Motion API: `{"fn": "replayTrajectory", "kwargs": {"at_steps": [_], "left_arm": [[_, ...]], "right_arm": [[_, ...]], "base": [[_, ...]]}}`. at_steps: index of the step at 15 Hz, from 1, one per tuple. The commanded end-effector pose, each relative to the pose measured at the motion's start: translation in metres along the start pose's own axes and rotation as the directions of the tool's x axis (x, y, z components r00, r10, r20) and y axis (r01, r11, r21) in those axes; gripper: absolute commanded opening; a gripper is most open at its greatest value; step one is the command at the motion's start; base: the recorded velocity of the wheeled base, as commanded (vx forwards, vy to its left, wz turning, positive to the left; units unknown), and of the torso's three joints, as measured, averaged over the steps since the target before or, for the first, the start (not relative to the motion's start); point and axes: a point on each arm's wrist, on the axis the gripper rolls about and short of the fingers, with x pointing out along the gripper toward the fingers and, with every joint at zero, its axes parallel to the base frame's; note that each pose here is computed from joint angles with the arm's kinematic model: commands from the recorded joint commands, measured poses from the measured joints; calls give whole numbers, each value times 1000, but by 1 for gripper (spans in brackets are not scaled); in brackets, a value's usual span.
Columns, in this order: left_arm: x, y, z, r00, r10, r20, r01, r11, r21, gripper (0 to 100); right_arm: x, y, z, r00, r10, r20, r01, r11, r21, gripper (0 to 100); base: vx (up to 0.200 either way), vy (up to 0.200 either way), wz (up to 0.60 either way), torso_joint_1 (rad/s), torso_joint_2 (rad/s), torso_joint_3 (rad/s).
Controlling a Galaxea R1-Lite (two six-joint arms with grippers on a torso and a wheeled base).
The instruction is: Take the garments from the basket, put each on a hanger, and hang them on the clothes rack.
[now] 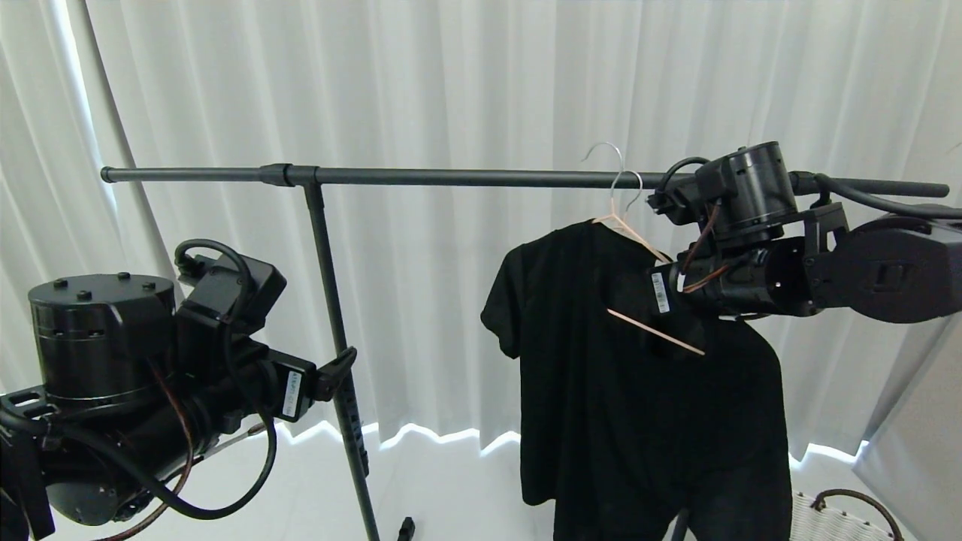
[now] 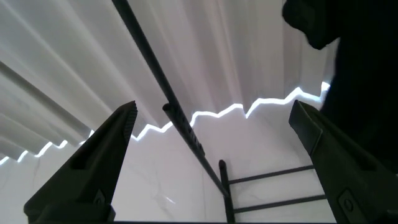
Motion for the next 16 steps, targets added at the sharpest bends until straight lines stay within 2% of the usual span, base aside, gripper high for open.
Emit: {"fn": "replayTrajectory", "kwargs": {"at_steps": [1,9,16], "left_arm": [[0,0,0,1000,2,-1,-2,1000,0,100],[0,1,0,1000,2,0,-2,1000,-1,100],[-1,1,-1,1000,3,-2,-3,1000,-1,100]], "right_arm": [[-11,-3,2,1000,6,18,-6,1000,4,0],[-8,6,4,1000,-1,25,1,1000,-12,0],[29,20,20,997,-55,49,55,998,4,0]], "base": [[0,0,0,0,0,0],[0,0,0,0,0,0],[0,0,0,0,0,0]]}}
